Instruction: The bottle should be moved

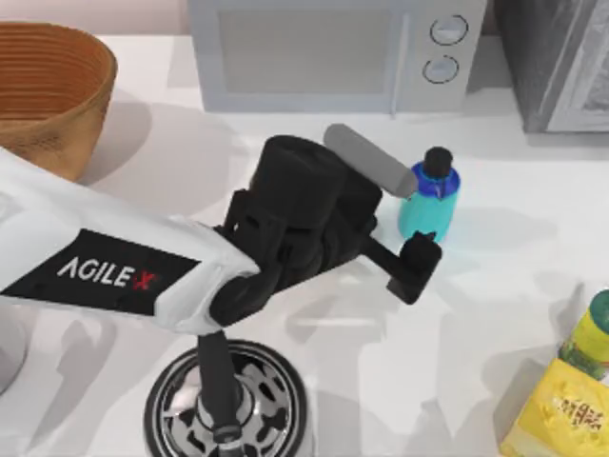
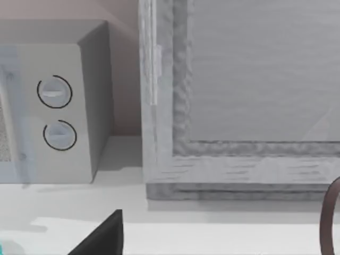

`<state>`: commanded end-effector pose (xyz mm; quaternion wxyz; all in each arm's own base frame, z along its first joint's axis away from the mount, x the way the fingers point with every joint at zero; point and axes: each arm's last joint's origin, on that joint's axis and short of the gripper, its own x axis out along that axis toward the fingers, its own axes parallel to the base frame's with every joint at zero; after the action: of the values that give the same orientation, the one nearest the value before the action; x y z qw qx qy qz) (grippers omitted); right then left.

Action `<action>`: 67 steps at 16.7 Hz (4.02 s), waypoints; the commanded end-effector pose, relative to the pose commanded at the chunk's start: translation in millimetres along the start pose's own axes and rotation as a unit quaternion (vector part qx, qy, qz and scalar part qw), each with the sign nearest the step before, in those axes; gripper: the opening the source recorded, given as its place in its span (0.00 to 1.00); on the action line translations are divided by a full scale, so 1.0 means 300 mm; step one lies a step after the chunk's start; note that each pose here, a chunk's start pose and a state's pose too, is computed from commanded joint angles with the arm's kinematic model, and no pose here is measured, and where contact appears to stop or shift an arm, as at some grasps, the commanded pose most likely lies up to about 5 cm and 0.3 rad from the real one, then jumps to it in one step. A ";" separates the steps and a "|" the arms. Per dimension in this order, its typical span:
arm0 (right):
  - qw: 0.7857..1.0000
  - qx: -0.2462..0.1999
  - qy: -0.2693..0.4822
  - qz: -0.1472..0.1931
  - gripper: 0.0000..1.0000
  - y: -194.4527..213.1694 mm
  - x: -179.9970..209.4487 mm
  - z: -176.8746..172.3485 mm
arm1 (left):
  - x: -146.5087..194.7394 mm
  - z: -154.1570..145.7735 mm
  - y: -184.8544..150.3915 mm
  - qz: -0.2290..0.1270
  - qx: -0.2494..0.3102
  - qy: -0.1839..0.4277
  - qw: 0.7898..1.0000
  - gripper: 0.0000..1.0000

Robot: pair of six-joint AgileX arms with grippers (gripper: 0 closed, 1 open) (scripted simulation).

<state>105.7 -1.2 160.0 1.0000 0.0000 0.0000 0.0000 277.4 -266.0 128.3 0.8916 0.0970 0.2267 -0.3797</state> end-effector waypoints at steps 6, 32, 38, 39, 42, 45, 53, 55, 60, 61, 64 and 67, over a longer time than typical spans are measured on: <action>1.000 0.000 0.000 0.000 1.00 0.000 0.000 0.000 | -0.002 0.051 0.012 -0.003 0.002 -0.002 1.000 1.00; 1.000 0.000 0.000 0.000 1.00 0.000 0.000 0.000 | 0.333 0.000 0.000 0.000 0.000 0.000 1.000 0.17; 1.000 0.000 0.000 0.000 1.00 0.000 0.000 0.000 | 0.333 0.000 0.000 0.000 0.000 0.000 1.000 0.00; 1.000 0.000 0.000 0.000 1.00 0.000 0.000 0.000 | 0.333 0.000 0.000 0.000 0.000 0.000 1.000 0.00; 1.000 0.000 0.000 0.000 1.00 0.000 0.000 0.000 | 0.333 0.000 0.000 0.000 0.000 0.000 1.000 0.00; 1.000 0.000 0.000 0.000 1.00 0.000 0.000 0.000 | 0.325 0.007 0.007 0.006 -0.002 -0.003 1.000 0.00; 1.000 0.000 0.000 0.000 1.00 0.000 0.000 0.000 | -0.020 0.162 0.260 0.180 -0.094 -0.119 0.972 0.00; 1.000 0.000 0.000 0.000 1.00 0.000 0.000 0.000 | -0.134 0.108 0.325 0.231 -0.126 -0.114 0.958 0.00; 1.000 0.000 0.000 0.000 1.00 0.000 0.000 0.000 | -0.340 -0.121 0.379 0.310 -0.188 -0.037 0.931 0.00; 1.000 0.000 0.000 0.000 1.00 0.000 0.000 0.000 | -0.365 -0.153 0.379 0.317 -0.196 -0.025 0.928 0.00; 1.000 0.000 0.000 0.000 1.00 0.000 0.000 0.000 | -0.399 -0.194 0.378 0.326 -0.206 -0.007 0.923 0.00; 1.000 0.000 0.000 0.000 1.00 0.000 0.000 0.000 | -0.399 -0.194 0.378 0.326 -0.206 -0.007 0.923 0.00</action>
<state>105.7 -1.2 160.0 1.0000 0.0000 0.0000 0.0000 267.0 -91.7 134.5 0.9679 -0.0230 0.2498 -0.0139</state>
